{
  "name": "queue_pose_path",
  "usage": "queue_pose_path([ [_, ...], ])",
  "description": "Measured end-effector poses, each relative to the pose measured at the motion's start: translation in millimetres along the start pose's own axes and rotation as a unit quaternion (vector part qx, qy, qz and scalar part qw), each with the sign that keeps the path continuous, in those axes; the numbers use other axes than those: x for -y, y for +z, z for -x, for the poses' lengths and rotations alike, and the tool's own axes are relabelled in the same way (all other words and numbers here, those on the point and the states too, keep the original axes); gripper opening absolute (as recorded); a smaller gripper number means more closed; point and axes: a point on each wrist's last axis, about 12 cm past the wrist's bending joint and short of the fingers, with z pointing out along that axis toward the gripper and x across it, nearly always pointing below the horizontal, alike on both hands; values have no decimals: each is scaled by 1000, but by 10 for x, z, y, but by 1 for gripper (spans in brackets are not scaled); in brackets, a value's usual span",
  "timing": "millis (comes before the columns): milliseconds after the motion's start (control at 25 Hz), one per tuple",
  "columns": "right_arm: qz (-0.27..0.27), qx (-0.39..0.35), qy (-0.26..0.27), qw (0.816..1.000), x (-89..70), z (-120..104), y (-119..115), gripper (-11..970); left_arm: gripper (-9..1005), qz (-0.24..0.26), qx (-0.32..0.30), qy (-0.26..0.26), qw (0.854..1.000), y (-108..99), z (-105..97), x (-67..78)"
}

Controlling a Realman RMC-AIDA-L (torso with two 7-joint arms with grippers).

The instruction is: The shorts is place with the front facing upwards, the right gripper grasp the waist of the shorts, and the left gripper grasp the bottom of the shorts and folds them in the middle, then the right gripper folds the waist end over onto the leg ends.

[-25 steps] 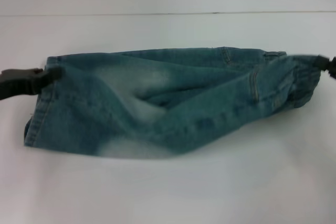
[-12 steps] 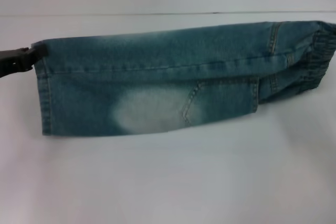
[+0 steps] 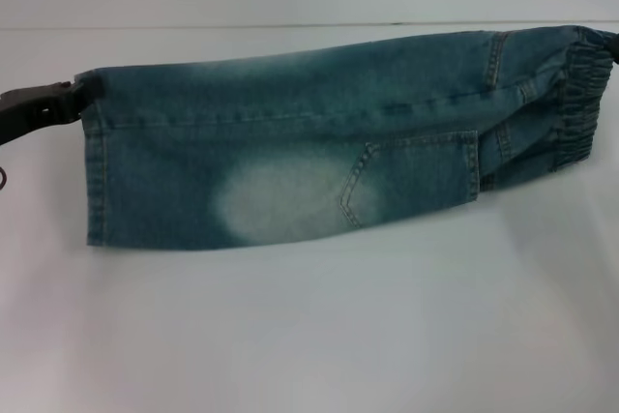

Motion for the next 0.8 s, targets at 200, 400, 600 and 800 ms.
queue_pose_path([
  [200,-24,30,-24,999,44,-12,61,106,15,20,3,6,1000,45,5,-33],
  [400,-56,33,-59,996,62,-32,215,146,16,27,2,41,999,208,-31,11],
  [600,-66,18,-98,993,32,-12,313,187,16,50,5,47,998,318,-50,18],
  [800,-68,17,-116,991,44,82,247,292,147,53,9,48,997,307,-22,12],
])
